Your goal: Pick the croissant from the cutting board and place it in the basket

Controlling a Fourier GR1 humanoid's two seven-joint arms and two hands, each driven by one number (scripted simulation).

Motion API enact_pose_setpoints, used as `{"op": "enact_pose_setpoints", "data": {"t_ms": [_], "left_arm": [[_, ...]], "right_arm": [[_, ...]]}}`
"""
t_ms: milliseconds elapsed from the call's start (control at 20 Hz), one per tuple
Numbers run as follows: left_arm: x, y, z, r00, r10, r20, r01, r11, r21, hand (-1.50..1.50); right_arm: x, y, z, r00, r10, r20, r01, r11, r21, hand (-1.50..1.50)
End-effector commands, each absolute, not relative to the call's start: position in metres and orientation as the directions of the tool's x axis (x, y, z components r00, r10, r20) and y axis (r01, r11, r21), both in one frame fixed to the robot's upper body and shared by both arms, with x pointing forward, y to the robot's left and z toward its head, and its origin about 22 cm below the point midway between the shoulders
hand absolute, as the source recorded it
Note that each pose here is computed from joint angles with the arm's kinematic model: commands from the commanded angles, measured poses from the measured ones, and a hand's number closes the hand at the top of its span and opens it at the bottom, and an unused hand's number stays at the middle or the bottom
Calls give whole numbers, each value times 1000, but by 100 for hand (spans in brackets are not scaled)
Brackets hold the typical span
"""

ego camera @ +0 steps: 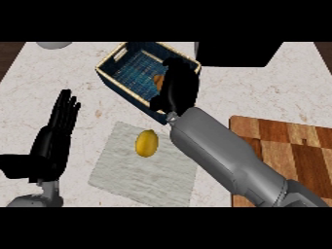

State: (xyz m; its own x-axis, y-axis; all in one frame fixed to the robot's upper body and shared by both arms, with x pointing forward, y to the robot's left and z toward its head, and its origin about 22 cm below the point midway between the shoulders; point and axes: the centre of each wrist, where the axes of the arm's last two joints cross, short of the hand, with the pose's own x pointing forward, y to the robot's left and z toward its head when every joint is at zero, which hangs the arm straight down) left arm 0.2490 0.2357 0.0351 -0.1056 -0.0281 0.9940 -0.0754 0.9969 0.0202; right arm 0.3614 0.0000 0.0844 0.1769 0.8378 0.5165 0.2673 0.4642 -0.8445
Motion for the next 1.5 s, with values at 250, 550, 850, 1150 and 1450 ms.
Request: {"op": "enact_pose_setpoints", "data": {"t_ms": [250,550,850,1150,1450], "left_arm": [[251,219,34,-114,-22,993,-80,997,12,0],[236,238,34,-87,-33,996,-112,993,23,0],[230,233,22,-88,-17,996,-112,994,7,0],[230,242,45,-85,-35,996,-138,990,23,0],[235,250,9,-89,-37,995,-125,992,26,0]], "right_arm": [[370,9,122,103,747,657,438,559,-704,-150],[364,10,137,73,738,671,565,524,-637,-150],[359,-14,155,146,711,688,626,472,-621,-150],[335,-58,168,75,587,806,699,546,-462,-150],[264,-91,178,2,584,812,657,611,-442,-150]]}}
